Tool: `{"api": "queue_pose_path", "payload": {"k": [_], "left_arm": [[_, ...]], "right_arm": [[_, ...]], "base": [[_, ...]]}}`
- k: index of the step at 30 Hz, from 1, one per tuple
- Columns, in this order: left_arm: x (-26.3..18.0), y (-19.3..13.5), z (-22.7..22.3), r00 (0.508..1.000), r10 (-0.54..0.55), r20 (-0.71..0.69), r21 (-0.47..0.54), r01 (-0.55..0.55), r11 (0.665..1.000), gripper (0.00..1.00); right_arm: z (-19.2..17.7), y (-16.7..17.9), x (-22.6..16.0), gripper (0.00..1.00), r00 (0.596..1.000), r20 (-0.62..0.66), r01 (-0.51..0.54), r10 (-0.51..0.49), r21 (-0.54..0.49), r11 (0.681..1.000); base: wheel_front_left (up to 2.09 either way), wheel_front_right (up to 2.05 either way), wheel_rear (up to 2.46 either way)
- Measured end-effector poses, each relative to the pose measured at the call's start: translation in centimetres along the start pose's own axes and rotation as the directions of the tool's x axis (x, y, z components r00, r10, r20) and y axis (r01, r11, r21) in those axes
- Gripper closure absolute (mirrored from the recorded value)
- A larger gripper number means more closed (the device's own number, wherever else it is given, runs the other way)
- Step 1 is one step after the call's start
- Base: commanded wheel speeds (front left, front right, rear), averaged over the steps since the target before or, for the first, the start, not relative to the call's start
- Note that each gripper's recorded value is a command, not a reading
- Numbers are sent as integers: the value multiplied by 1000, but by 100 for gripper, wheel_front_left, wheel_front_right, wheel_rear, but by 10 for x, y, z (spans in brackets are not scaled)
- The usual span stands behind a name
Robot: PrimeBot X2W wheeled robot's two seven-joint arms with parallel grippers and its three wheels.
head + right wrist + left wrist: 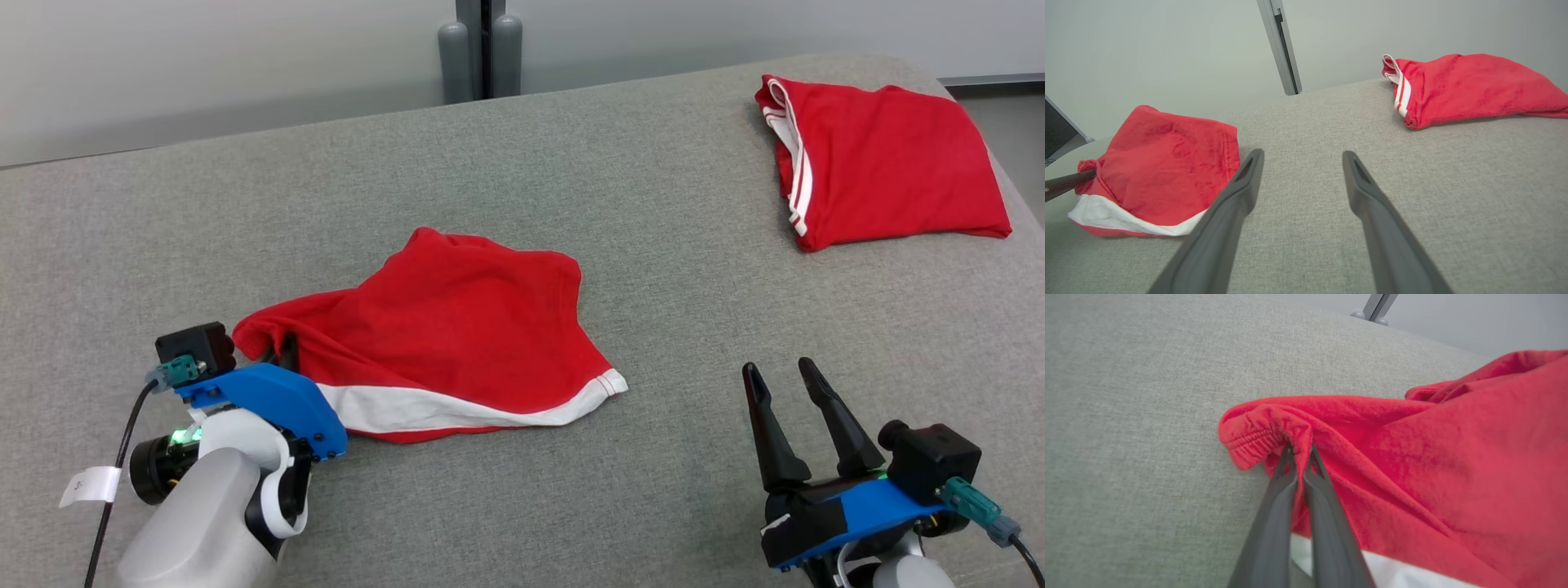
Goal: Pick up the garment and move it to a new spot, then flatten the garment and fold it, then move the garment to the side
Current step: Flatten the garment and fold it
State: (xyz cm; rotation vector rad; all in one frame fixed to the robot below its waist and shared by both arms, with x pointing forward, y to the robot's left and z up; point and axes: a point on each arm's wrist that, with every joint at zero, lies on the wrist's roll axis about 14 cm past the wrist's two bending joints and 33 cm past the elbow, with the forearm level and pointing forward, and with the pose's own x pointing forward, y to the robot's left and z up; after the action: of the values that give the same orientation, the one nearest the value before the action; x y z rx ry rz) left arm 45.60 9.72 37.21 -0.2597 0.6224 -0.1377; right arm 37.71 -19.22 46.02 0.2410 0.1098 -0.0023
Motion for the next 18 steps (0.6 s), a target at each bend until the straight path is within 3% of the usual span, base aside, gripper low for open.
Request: {"api": "queue_pose_path", "payload": {"k": [2, 4, 18], "left_arm": [[2, 1, 6, 1000, -1, 30, -5, 1, 1000, 100], [2, 0, 13, 998, -13, 65, -10, 13, 1000, 0], [-46, -19, 33, 943, -151, 298, -27, 166, 986, 0]], "right_arm": [[0, 0, 1, 0, 1000, 1, 1, -1, 1, 1000], [0, 2, 2, 0, 1000, 3, -7, 7, 2, 1000], [16, 25, 6, 0, 996, 48, -77, 77, 4, 997]], "base": [[0, 0, 0], [0, 0, 0], [0, 0, 0]]}}
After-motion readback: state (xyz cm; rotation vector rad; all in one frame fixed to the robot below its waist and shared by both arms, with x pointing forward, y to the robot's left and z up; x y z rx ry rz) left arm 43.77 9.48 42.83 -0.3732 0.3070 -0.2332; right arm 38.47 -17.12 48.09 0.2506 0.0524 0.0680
